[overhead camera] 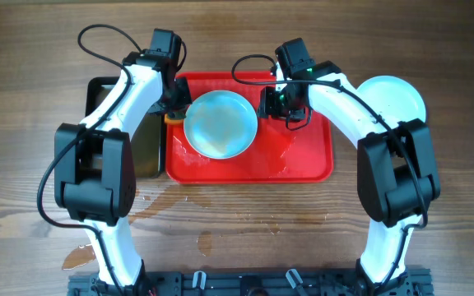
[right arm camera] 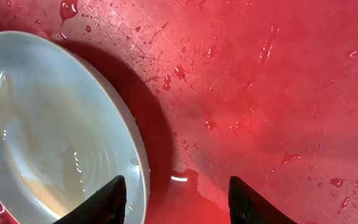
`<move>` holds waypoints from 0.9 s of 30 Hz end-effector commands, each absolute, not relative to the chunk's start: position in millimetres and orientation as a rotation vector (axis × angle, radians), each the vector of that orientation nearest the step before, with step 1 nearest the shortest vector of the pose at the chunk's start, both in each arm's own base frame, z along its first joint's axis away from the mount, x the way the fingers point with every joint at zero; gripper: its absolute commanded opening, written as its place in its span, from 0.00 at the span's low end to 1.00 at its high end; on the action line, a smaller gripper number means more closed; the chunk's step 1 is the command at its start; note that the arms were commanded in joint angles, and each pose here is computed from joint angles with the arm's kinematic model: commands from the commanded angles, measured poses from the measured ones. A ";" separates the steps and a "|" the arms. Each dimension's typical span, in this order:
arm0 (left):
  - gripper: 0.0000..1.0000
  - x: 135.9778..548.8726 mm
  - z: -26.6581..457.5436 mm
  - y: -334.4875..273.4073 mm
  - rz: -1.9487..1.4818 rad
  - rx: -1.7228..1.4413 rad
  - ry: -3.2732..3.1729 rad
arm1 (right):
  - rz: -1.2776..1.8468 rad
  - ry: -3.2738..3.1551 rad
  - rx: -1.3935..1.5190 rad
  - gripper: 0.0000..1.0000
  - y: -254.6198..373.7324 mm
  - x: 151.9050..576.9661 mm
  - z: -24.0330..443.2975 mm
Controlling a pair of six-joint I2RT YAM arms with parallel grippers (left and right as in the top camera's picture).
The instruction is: Clean dirty plates on tray and stack at the side
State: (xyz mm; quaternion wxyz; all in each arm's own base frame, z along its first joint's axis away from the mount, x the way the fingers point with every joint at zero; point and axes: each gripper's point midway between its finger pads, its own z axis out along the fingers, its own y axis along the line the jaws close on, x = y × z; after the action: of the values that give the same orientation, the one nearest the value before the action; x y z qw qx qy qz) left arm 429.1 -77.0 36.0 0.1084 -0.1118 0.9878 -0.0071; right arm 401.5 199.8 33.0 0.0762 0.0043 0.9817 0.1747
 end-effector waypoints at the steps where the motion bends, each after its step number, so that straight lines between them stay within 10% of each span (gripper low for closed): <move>1: 0.21 424.5 22.7 -75.3 0.027 -0.318 2.919 | 0.548 2.954 0.005 0.53 203.7 400.3 27.4; 12: 0.04 422.2 5.1 -89.3 0.007 -0.281 2.957 | 0.549 2.949 0.003 0.37 204.1 401.4 27.3; 23: 0.04 436.1 113.0 -109.5 -0.230 -0.257 2.759 | 0.675 2.941 -0.180 0.43 221.0 400.1 8.3; 27: 0.04 432.1 124.8 -118.7 -0.329 -0.312 2.748 | 0.689 2.949 -0.177 0.22 222.2 400.1 4.8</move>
State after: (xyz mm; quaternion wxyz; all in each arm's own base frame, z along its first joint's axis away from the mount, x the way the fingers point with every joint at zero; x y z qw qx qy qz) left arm 432.2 -104.8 104.0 0.1679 -0.0948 0.9783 -0.0754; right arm 402.1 218.2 13.8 0.0657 -0.0515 0.9723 0.2181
